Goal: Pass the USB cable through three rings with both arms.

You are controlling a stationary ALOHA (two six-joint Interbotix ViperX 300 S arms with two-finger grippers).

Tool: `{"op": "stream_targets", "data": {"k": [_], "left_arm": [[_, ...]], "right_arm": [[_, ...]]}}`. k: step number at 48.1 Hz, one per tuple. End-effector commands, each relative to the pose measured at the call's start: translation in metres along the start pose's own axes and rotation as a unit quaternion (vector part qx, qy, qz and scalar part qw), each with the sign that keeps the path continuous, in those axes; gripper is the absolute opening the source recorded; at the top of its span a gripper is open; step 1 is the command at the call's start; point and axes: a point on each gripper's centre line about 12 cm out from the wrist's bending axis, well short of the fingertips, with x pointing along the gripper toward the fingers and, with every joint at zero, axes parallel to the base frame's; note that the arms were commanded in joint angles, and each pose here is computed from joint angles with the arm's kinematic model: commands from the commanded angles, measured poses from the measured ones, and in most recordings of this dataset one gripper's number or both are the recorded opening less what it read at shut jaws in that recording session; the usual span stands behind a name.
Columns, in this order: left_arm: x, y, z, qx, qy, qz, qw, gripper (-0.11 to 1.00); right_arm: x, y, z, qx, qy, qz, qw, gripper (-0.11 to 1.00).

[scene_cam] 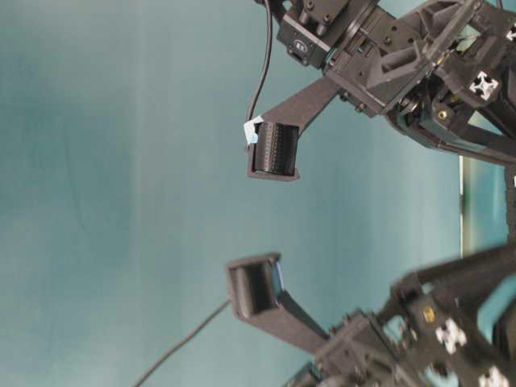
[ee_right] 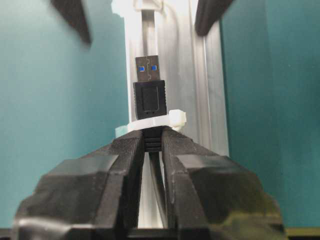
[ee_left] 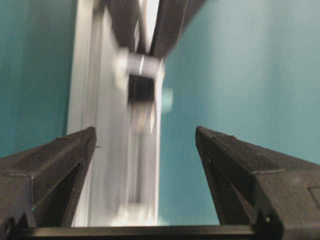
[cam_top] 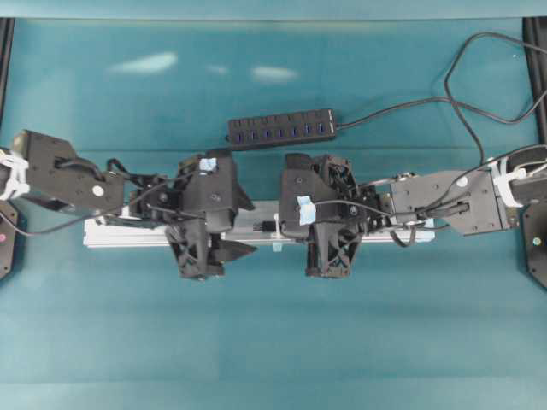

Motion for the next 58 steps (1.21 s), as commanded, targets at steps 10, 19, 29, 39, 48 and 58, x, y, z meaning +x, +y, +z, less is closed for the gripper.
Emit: {"op": "stream_targets", "data": {"k": [10,19,29,39,48,58], "left_arm": [[0.013,-0.001,0.009,0.001,-0.010,-0.001,0.9999,0.89],[0.020,-0.001,0.014,0.000,-0.015,-0.001,0.9999,0.87],[0.022,-0.001,0.012,0.001,-0.011,-0.001,0.9999,0.70],[0.022,-0.001,0.008,0.002,-0.004,-0.001,1.0000,0.36],[0.022,-0.001,0.010,0.002,-0.008,-0.001,1.0000,0.23],[0.021,-0.002,0.008,0.002,-0.004,-0.002,1.0000,0.23]], "right_arm": [[-0.003,0.003,0.009,0.002,-0.017,0.004,0.9999,-0.06],[-0.003,0.002,0.009,0.003,-0.017,0.003,0.9999,-0.06],[-0.003,0.002,0.009,0.003,-0.017,0.003,0.9999,-0.06],[-0.003,0.002,0.009,0.003,-0.017,0.003,0.9999,-0.06],[-0.003,0.002,0.009,0.003,-0.014,0.003,0.9999,-0.06],[-0.003,0.002,0.004,0.004,0.002,-0.001,1.0000,-0.06]]}}
